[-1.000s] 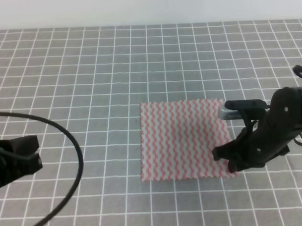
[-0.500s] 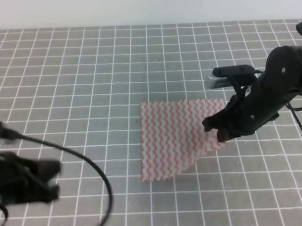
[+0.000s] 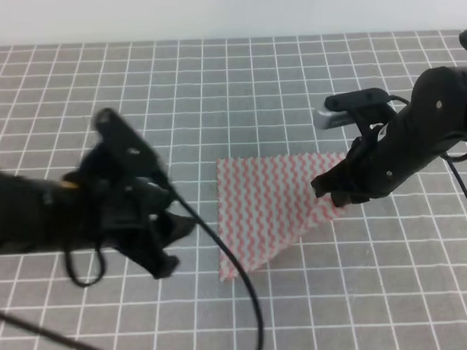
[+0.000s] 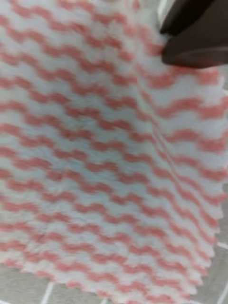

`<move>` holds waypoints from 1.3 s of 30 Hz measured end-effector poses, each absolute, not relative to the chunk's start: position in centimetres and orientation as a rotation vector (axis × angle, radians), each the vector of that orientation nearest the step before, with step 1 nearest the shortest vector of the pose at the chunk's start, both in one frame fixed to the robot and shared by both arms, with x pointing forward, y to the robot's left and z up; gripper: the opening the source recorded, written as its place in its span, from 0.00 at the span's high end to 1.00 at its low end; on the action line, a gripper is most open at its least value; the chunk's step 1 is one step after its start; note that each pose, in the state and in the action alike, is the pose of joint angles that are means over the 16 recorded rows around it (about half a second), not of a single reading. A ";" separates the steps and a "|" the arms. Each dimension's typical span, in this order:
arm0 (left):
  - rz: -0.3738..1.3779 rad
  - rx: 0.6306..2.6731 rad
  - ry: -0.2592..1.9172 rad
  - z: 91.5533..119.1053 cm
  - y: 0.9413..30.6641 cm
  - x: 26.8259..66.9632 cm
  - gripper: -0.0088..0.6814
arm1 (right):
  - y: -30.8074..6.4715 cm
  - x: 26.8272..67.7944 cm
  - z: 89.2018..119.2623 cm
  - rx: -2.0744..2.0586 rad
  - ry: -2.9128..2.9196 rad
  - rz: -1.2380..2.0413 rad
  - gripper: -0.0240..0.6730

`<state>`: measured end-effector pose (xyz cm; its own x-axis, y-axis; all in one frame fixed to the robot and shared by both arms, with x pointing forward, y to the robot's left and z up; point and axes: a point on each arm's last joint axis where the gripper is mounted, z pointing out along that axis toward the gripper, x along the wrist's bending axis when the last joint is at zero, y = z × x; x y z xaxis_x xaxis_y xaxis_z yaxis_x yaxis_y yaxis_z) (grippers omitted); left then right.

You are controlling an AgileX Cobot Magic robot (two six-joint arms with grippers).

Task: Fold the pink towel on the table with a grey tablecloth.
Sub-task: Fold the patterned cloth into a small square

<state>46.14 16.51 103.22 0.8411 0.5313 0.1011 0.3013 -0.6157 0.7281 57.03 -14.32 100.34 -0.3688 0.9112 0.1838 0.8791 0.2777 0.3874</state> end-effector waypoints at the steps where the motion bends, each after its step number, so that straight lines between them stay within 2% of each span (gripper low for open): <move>1: 0.409 2.291 0.584 103.0 16.0 46.5 0.53 | -14.3 57.1 100.4 1.719 2.446 0.670 0.99; 12: 0.410 2.550 0.390 99.2 10.8 48.8 0.51 | -14.7 57.5 100.6 1.706 2.409 0.707 0.99; 19: 0.424 2.622 0.315 98.2 8.7 48.7 0.51 | -14.8 57.6 100.8 1.704 2.396 0.721 0.99; 39: 0.526 2.632 0.345 96.8 6.5 48.5 0.51 | -14.6 58.0 100.7 1.710 2.365 0.764 0.99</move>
